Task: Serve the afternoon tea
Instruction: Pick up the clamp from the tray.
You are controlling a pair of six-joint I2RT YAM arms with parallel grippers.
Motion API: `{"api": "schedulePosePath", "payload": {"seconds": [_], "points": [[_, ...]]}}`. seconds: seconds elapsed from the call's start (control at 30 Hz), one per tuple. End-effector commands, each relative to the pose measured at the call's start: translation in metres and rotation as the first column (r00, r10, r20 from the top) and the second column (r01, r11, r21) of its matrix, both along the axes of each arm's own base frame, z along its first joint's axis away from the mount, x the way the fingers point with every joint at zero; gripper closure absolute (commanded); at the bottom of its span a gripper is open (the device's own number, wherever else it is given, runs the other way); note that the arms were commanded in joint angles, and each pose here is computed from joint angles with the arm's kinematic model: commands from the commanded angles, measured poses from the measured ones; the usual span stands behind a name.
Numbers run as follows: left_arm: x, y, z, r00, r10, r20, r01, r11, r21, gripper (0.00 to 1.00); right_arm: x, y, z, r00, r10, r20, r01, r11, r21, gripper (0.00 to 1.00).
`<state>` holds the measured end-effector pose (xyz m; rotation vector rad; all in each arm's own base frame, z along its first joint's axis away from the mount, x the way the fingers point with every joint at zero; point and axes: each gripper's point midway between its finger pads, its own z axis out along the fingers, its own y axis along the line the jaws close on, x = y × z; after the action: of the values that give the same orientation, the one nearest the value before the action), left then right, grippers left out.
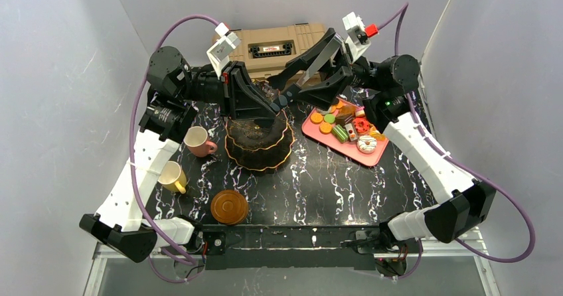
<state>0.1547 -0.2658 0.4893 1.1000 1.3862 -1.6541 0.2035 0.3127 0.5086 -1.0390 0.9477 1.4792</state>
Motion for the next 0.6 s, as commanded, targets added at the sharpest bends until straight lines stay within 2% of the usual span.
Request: {"api": "schedulePosePath", "payload": {"seconds": [0.0, 0.57], "points": [[0.006, 0.000, 0.013, 0.995, 0.058, 0.076, -0.055, 0.997, -0.044, 1.00, -0.053, -0.007, 0.020, 0.987, 0.140, 0.080, -0.141, 0.990, 0.006, 0.02], [0.027, 0.000, 0.006, 0.989, 0.106, 0.100, -0.102, 0.994, -0.044, 1.00, -0.075, -0.007, 0.009, 0.975, 0.218, 0.050, -0.216, 0.975, -0.043, 0.02]]}}
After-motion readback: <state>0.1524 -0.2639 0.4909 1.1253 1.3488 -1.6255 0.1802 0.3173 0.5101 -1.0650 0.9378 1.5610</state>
